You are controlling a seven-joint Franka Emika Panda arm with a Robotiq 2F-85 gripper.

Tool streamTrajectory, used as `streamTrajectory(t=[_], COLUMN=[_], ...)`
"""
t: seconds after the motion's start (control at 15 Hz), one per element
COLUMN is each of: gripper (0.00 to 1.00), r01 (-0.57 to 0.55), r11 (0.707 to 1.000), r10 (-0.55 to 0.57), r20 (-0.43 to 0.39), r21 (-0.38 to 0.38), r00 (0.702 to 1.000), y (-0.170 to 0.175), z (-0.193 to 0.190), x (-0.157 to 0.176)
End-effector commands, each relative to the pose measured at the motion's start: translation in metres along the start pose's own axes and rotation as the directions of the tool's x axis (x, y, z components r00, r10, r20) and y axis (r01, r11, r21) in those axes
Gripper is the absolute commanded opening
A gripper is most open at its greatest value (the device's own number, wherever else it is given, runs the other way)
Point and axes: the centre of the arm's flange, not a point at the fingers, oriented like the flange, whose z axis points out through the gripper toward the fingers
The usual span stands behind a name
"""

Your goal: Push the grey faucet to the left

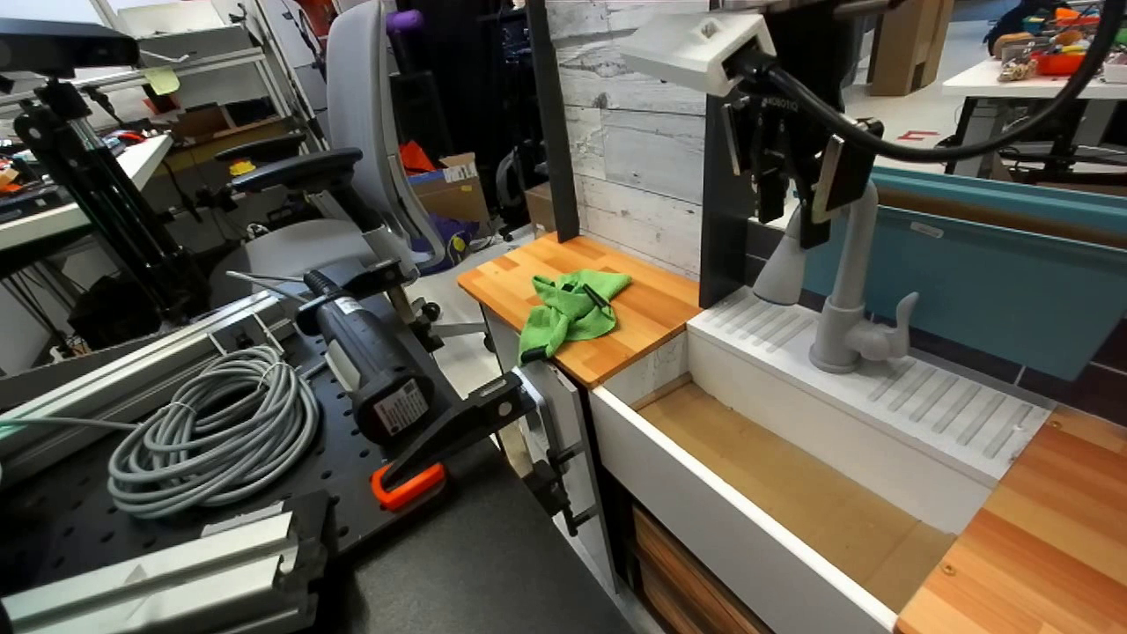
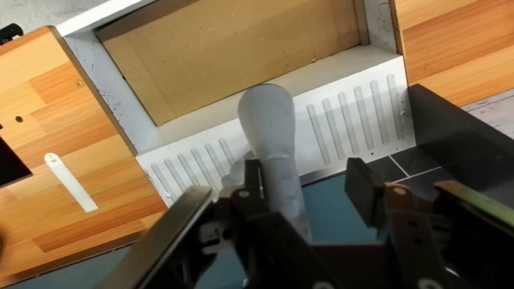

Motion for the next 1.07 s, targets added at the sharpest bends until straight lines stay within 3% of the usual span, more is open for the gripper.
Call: streamTrajectory(t=[0.0,0.2,0.27,0.33,0.73,1.0], gripper=[0.23,0.02,0.0,0.05,0.05,0.05], r01=[0.025,0.004,-0.007,-0.011,-0.093,-0.154], r11=[1.0,1.0,0.999,0.999,0.985,0.961], r10=[-0.026,-0.006,0.004,0.006,0.064,0.119], r20=[0.05,0.083,0.098,0.112,0.189,0.159], r21=[0.018,0.024,0.032,0.05,0.145,0.232], r00=[0.998,0.996,0.995,0.994,0.98,0.98], y=[-0.002,0.007,0.008,0.006,-0.024,-0.044], z=[0.002,0.0,0.0,-0.001,-0.003,-0.013], x=[0.011,0.015,0.014,0.013,0.023,0.035])
